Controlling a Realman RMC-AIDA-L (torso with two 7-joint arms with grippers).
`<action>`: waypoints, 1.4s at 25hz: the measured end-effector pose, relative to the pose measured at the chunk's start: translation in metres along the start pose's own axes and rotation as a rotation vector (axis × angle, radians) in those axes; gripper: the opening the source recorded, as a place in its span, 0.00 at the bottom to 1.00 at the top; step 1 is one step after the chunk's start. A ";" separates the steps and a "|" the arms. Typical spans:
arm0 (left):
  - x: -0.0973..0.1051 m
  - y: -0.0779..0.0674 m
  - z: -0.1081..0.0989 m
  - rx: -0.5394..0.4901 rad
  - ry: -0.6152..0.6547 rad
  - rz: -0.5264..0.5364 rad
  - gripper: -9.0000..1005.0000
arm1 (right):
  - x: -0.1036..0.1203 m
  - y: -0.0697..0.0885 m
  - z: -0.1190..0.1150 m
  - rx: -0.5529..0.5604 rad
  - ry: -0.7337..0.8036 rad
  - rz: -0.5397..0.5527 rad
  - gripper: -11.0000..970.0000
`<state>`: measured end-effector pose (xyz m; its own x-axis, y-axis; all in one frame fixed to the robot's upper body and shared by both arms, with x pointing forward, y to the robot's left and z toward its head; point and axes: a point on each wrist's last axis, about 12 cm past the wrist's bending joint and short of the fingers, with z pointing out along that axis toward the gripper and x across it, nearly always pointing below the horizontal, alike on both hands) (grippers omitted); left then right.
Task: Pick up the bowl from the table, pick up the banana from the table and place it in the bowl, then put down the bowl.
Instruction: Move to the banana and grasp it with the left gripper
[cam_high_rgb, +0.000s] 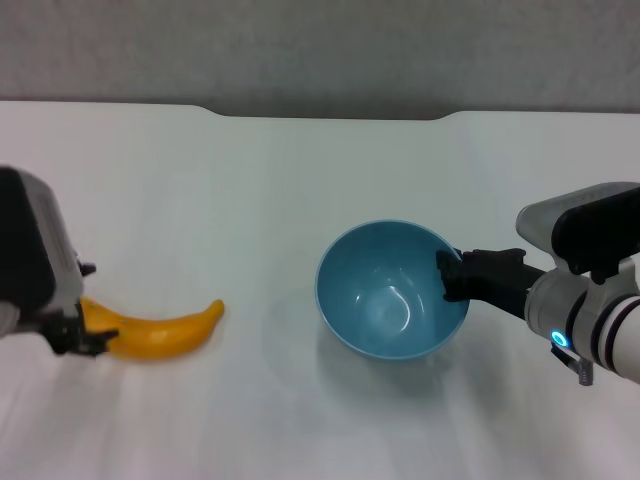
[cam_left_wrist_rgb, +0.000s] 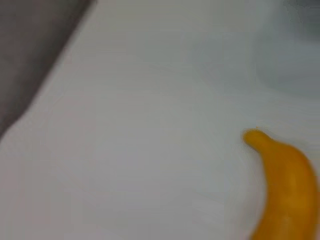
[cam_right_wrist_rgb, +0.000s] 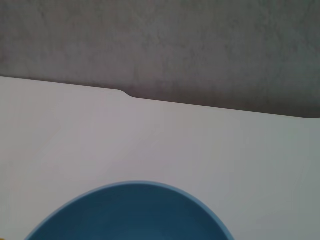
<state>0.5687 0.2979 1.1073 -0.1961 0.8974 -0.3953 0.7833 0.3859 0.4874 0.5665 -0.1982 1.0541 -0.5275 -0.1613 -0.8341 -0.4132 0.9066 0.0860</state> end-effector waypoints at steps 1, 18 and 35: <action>0.002 -0.002 0.002 0.010 0.022 0.032 0.89 | 0.000 0.000 0.000 0.000 0.000 0.000 0.06; -0.016 0.021 -0.008 -0.176 -0.105 -0.442 0.79 | -0.001 -0.002 0.000 0.008 -0.005 0.007 0.06; 0.028 0.000 -0.010 -0.121 -0.092 -1.505 0.81 | 0.003 -0.009 -0.005 0.032 -0.013 0.029 0.06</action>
<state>0.5571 0.3249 1.1038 -0.7067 -0.3530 -0.6131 -0.1607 0.9241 -0.3468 0.5647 -0.2090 1.0540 -0.5288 -0.1302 -0.8387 -0.3740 0.9228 0.0926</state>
